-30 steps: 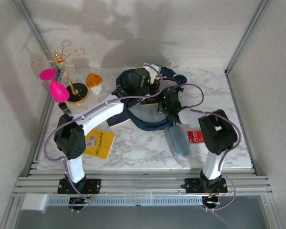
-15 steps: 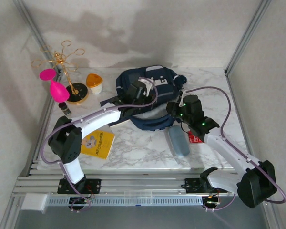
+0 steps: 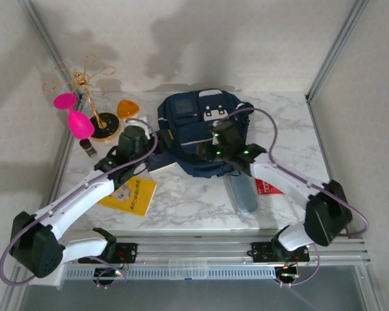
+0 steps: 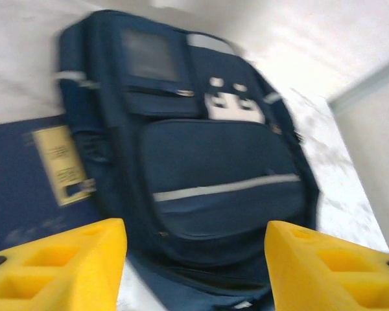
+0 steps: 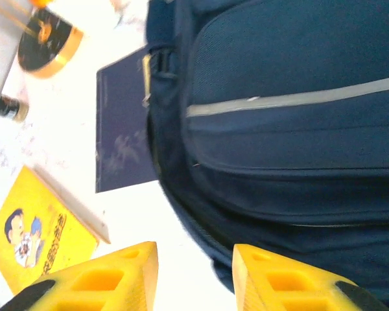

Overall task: Pack the student bag
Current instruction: Close the student bag at the center of the table, then pick up the book at the center of the table.

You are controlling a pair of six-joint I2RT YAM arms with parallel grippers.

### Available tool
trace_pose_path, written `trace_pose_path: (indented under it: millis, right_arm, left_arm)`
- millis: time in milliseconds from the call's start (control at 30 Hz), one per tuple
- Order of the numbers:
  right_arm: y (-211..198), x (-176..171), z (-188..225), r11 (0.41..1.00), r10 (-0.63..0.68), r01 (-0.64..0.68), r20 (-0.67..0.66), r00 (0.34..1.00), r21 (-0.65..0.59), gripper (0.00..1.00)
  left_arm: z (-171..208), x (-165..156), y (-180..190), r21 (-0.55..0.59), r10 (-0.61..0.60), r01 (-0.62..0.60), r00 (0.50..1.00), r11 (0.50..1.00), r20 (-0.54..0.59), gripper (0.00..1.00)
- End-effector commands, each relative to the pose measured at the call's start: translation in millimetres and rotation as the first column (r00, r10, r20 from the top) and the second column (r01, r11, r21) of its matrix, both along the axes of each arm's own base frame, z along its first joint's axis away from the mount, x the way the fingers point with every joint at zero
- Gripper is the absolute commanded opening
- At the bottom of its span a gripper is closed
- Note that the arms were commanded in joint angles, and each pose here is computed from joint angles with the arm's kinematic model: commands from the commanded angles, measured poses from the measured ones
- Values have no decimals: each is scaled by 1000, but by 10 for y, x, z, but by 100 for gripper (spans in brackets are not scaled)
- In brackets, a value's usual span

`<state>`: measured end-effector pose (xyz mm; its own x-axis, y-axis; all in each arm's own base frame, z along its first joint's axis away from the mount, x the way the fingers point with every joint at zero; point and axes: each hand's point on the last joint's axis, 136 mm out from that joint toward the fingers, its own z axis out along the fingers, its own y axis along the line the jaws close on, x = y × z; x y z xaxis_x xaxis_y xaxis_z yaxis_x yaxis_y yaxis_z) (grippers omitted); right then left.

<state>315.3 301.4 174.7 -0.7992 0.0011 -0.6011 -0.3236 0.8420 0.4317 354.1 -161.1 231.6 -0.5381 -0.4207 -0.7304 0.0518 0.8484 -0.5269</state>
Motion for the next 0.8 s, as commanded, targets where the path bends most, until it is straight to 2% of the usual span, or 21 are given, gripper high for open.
trace_pose_path:
  millis: [0, 200, 367, 567, 767]
  right_arm:
    - [473, -28, -12, 997, 57, -56, -14, 998, 55, 35]
    - [1200, 21, -258, 992, 118, -118, 11, 993, 45, 35]
    - [1512, 176, -601, 993, 119, -119, -13, 993, 8, 34]
    - [1531, 462, -907, 991, 77, -76, 8, 997, -112, 32]
    - [1150, 724, -1072, 988, -36, 33, -19, 999, -152, 31]
  left_arm:
    - [-446, -137, 443, 6, 166, -167, 975, 986, -145, 60]
    - [-753, -177, 953, -56, 315, -333, 927, 941, -205, 65]
    - [-962, -125, 1103, -81, 336, -365, 909, 927, -247, 68]
    - [-1216, -8, 1088, -95, 301, -344, 903, 934, -307, 69]
    - [-1430, 139, 997, -94, 265, -320, 891, 943, -369, 70]
